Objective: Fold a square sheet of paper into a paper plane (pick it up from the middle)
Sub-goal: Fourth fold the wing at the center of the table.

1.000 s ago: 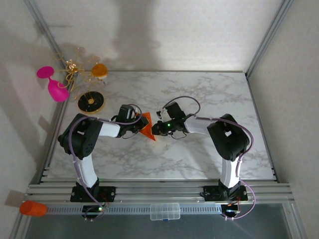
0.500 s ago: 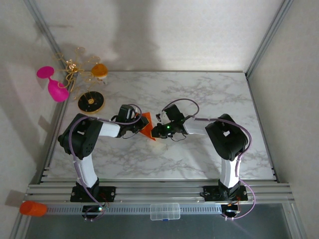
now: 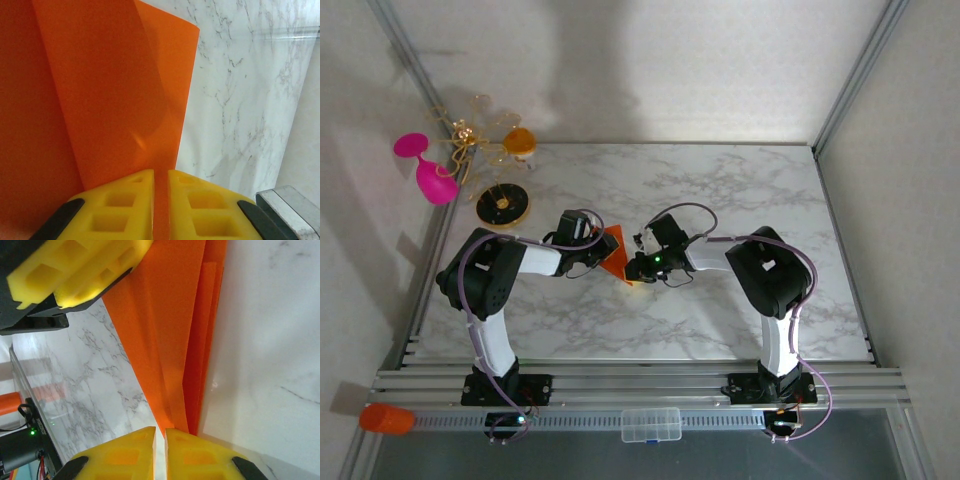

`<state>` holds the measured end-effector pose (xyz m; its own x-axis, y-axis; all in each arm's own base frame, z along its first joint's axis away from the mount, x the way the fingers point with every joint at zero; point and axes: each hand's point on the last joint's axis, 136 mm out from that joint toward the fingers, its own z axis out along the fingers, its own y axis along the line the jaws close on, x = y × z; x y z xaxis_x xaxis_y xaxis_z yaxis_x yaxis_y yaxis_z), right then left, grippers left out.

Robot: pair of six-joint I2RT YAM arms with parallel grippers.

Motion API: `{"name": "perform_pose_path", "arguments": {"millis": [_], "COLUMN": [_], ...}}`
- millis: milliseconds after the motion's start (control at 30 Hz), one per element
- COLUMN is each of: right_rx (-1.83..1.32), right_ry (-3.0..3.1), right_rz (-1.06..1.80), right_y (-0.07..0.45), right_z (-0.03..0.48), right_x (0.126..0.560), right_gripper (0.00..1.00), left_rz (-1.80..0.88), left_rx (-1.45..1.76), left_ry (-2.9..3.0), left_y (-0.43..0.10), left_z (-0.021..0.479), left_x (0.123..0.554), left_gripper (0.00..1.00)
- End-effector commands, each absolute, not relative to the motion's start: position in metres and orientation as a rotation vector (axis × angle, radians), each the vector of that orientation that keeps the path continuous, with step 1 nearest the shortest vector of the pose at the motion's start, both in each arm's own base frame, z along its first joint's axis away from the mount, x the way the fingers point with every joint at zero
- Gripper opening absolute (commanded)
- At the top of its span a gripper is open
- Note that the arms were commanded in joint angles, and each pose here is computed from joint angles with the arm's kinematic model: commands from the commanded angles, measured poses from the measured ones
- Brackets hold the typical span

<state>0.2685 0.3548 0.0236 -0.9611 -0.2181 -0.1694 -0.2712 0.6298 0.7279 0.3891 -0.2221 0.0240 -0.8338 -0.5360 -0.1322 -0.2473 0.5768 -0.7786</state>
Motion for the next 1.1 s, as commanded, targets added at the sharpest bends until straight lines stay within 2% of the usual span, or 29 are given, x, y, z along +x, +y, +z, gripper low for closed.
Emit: {"name": "perform_pose_path", "arguments": {"millis": [0, 233, 500, 767, 1067], "right_rx": [-0.443, -0.444, -0.471, -0.611, -0.597], "right_ry": [2.85, 2.876, 2.936, 2.931, 2.918], "right_rz": [1.255, 1.225, 1.017, 0.968, 0.947], "right_y": [0.356, 0.355, 0.338, 0.323, 0.307], "right_z": [0.007, 0.0, -0.012, -0.009, -0.004], "right_x": [0.247, 0.246, 0.25, 0.245, 0.258], "right_gripper": [0.14, 0.14, 0.14, 0.14, 0.14], "left_rz": [-1.134, -1.137, -1.145, -1.132, -1.132], "left_rx": [-0.657, -0.655, -0.617, -0.547, -0.41], "left_ry": [2.454, 2.451, 2.428, 2.418, 2.385], "left_y": [-0.22, -0.221, -0.223, -0.223, -0.223], "left_z": [0.023, 0.024, 0.039, 0.05, 0.07], "left_x": [0.39, 0.391, 0.395, 0.396, 0.387], "left_gripper": [0.16, 0.16, 0.16, 0.17, 0.18]}}
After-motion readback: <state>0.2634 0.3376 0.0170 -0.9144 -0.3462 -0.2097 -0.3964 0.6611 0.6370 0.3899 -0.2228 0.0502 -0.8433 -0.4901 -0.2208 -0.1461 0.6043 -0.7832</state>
